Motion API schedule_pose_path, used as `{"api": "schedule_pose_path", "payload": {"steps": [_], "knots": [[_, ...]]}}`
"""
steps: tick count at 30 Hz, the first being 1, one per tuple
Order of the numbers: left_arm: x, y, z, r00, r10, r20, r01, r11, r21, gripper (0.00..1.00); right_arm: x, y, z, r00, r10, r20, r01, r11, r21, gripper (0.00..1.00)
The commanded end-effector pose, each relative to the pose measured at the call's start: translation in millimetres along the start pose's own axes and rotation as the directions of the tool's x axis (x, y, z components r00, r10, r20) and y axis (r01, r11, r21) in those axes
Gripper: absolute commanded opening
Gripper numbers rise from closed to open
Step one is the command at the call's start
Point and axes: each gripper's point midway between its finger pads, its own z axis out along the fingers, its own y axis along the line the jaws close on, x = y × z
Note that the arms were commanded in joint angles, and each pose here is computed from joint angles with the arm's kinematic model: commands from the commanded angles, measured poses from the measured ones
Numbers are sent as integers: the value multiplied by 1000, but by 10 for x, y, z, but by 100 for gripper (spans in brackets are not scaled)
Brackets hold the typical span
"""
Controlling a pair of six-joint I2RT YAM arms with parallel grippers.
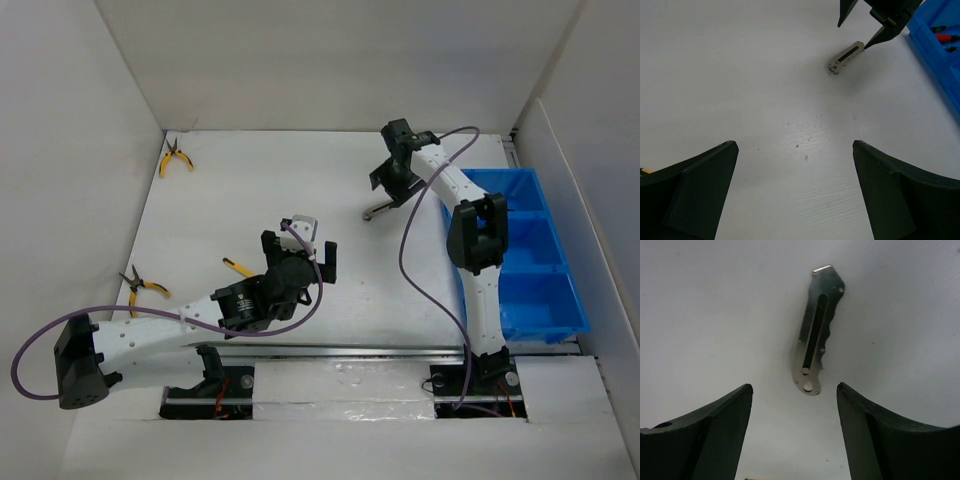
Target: Sort the tools into containers
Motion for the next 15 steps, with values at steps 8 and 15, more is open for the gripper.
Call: {"api": "schedule_pose_path", "payload": {"steps": [8, 15], "knots": [[-38, 72, 31, 1000, 1, 14, 0, 998, -62, 99, 352, -91, 223, 999, -4, -39, 6, 999, 54, 72], [-12, 60, 52, 1000, 5, 9, -4, 998, -66, 99, 356, -102, 362, 1000, 14, -27, -12, 998, 66, 71]]}}
